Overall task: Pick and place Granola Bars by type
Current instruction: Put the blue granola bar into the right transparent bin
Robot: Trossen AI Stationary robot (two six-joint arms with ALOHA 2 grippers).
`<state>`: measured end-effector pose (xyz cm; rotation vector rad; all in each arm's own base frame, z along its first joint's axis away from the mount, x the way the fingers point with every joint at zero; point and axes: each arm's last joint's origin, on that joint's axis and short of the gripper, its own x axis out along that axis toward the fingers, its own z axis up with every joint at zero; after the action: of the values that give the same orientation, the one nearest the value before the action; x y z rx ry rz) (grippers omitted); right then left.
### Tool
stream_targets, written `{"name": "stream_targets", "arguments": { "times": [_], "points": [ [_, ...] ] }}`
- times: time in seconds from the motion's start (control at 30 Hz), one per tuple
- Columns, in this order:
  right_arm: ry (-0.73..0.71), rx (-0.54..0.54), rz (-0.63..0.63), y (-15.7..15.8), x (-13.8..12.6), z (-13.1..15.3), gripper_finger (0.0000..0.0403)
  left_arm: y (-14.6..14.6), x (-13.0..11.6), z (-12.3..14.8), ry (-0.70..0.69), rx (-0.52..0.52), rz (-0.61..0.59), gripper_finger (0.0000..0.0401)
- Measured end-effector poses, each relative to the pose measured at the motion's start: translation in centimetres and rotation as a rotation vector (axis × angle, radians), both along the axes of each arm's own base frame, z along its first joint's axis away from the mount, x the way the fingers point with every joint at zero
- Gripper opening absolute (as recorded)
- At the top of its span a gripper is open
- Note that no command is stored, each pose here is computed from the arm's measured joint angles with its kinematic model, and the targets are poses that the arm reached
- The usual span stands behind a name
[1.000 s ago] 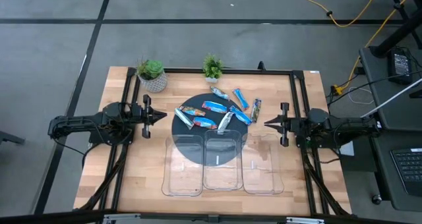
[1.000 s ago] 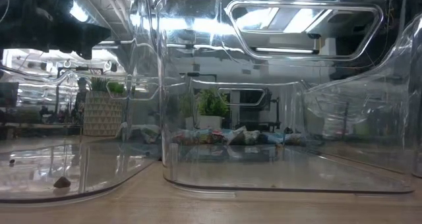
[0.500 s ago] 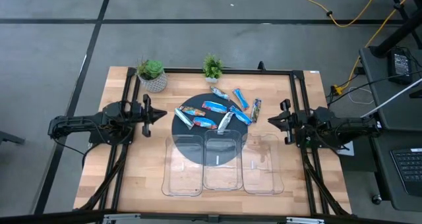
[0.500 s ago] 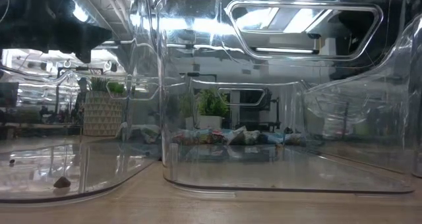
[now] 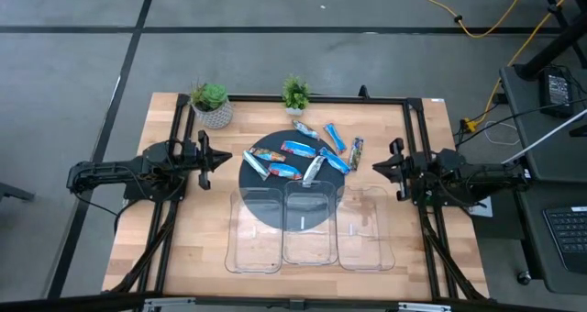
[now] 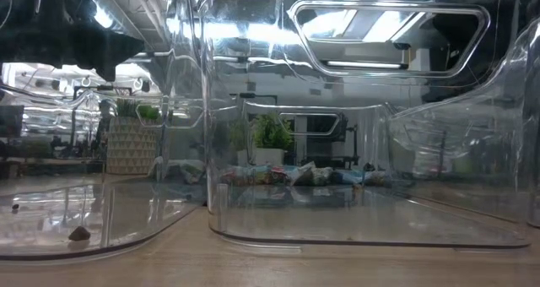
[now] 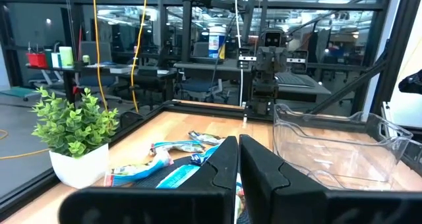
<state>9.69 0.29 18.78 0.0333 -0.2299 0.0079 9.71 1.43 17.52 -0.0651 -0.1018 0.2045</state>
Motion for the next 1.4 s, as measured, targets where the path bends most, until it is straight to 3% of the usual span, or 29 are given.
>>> {"name": "stream_targets", "arguments": {
  "times": [0.23, 0.37, 0.53, 0.67, 0.97, 1.2, 1.4],
  "points": [
    [-0.010, 0.080, -0.042, -0.2, -0.1, 0.2, 0.0032, 0.0, 0.0, 0.0, 0.001, 0.001, -0.001, 0.0013],
    [0.036, 0.106, -0.090, -0.3, -0.3, 1.8, 0.0046, 0.0, 0.0, 0.0, 0.001, 0.001, -0.001, 0.0010],
    [0.194, 0.100, -0.197, -0.6, -1.2, 5.3, 0.0097, 0.0, 0.0, 0.0, 0.001, 0.001, -0.002, 0.0006],
    [0.294, 0.195, -0.280, -0.9, -2.1, 8.8, 0.0152, 0.0, 0.0, 0.0, 0.001, 0.001, -0.001, 0.0006],
    [0.332, 0.304, -0.433, -1.3, -2.0, 16.2, 0.0265, 0.0, 0.0, 0.0, 0.001, 0.001, -0.002, 0.0010],
    [0.574, 0.222, -0.479, -1.3, 0.0, 18.6, 0.0299, 0.0, 0.0, 0.0, 0.002, 0.001, -0.002, 0.0008],
    [0.754, 0.417, -0.619, -2.2, 1.7, 18.6, 0.0300, 0.0, 0.0, 0.0, 0.001, 0.001, -0.002, 0.0008]
  ]
}}
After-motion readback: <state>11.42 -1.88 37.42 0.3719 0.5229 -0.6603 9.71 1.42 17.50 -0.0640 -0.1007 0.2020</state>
